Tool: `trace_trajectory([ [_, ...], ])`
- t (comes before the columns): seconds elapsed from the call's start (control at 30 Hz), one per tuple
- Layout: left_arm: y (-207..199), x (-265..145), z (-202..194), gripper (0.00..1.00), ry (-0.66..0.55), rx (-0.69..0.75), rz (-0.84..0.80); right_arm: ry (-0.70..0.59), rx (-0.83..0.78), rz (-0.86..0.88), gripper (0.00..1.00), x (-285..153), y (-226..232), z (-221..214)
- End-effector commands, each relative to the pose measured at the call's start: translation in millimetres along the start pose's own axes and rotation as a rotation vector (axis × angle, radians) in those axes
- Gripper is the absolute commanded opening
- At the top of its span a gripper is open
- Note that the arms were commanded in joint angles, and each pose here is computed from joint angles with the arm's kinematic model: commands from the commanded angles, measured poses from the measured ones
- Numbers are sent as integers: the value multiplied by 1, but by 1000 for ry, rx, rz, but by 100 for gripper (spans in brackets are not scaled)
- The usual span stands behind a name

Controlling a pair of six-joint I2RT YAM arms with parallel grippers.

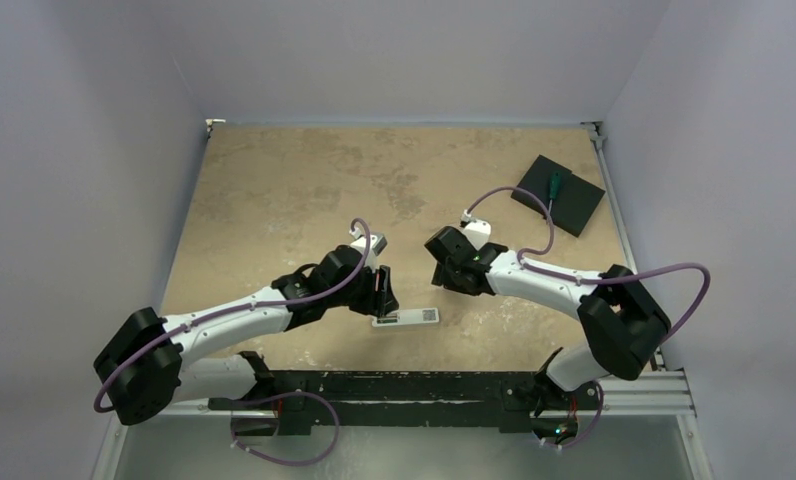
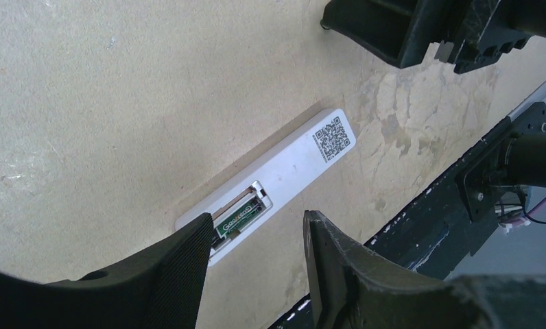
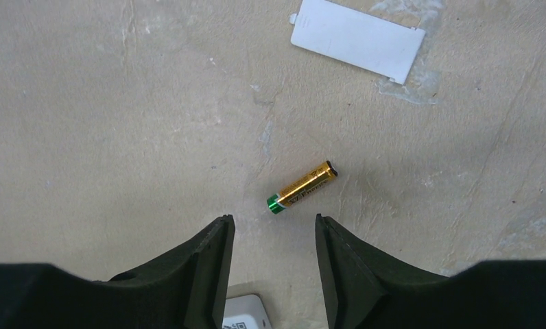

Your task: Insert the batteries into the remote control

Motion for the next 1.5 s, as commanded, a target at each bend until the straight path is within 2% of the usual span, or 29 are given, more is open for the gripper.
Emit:
trace_trajectory([
  [0.0, -2, 2, 1, 51, -18, 20, -25, -82, 153, 16, 53, 0, 7, 14],
  [0.23, -1, 2, 1, 51, -15, 18, -20, -74, 199, -21, 51, 9, 4, 12],
  [0.83, -1, 5, 0, 51, -6, 20, -16, -43, 161, -81, 48, 28, 2, 2],
  [1.2, 0, 7, -1, 51, 2, 20, -12, -71, 133, -120, 38, 30, -4, 4],
  [1.47, 0, 6, 1, 50, 4, 19, -7, -68, 82, -122, 25, 31, -8, 2],
])
Point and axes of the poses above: each gripper's point midway between its finger pads, its own x axis out along the fingers, its own y axis along the line the jaws close on, z = x × y, the point moved 7 cm from there along -x, back along the fingers, and after that the axes turned 8 degrees about x, right-handed, at the moved point
